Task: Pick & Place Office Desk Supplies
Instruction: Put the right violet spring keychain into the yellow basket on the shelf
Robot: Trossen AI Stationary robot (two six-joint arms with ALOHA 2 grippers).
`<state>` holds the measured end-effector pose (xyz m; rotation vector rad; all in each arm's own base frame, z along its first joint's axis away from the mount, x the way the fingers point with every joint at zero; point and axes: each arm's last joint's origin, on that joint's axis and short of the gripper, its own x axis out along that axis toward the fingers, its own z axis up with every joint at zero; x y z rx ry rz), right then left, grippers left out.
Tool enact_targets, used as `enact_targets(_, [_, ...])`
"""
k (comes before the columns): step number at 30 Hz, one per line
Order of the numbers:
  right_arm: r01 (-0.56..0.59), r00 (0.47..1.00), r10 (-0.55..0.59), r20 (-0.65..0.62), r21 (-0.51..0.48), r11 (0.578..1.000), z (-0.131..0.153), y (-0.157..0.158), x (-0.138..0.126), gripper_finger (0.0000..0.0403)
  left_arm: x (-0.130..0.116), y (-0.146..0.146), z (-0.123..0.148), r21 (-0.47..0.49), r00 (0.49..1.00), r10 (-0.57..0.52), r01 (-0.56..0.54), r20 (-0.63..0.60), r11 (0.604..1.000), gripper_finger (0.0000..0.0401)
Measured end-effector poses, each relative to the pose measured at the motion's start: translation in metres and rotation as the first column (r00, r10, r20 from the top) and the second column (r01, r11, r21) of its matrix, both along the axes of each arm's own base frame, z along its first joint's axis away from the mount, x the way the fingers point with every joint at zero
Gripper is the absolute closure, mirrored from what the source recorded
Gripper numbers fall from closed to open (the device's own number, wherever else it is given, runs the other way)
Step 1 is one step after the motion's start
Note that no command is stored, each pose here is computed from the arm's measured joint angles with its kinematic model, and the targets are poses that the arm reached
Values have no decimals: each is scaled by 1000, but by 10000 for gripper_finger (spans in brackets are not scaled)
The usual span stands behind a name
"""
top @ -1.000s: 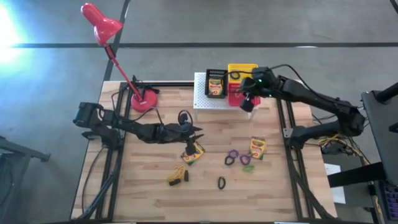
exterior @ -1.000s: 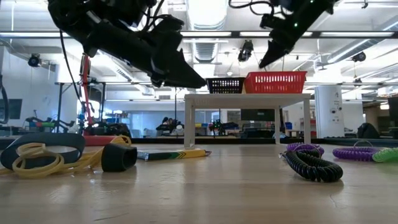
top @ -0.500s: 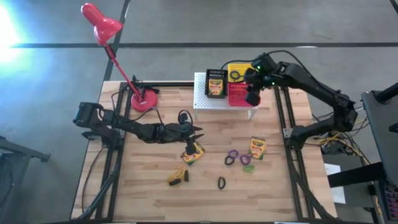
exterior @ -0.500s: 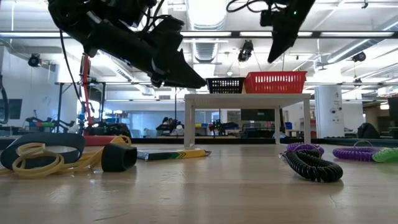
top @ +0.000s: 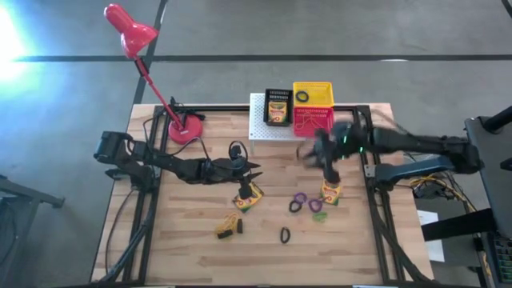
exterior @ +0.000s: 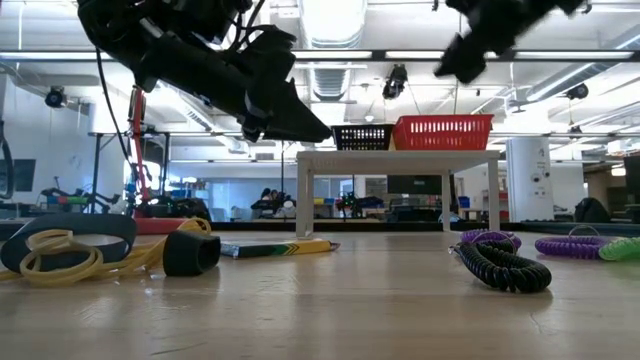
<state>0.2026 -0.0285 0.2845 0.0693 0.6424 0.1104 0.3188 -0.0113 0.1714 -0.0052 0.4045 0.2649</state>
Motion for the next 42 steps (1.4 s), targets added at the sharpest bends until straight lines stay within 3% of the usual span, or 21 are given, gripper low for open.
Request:
enact_targets(5, [-142,989,144,-18,72,987,-69,40,3,259,0,0,0,0,1000,1,-1,0,1000,275])
enact_targets(10, [-198,971,210,-110,110,974,-106,61,0,251,0,0,0,1,1000,0,0,0,1000,275])
enact_targets(13, [-114,978,130,-164,101,988,-116,60,1,248,0,1,0,10,1000,6,-6,-2,1000,275])
enact_targets(16, [-97,968,117,-222,100,990,-128,60,0,248,0,4,0,12,1000,14,-14,-2,1000,275])
enact_targets(20, [-120,952,136,-272,75,990,-141,60,0,251,0,6,0,12,1000,23,-23,-2,1000,275])
enact_targets(31, [-228,940,214,-264,-26,973,-164,62,20,284,0,10,0,11,999,39,-39,-1,999,275])
enact_targets(42, [-201,939,179,-292,-46,979,-166,61,24,364,0,11,0,11,999,40,-40,-1,999,275])
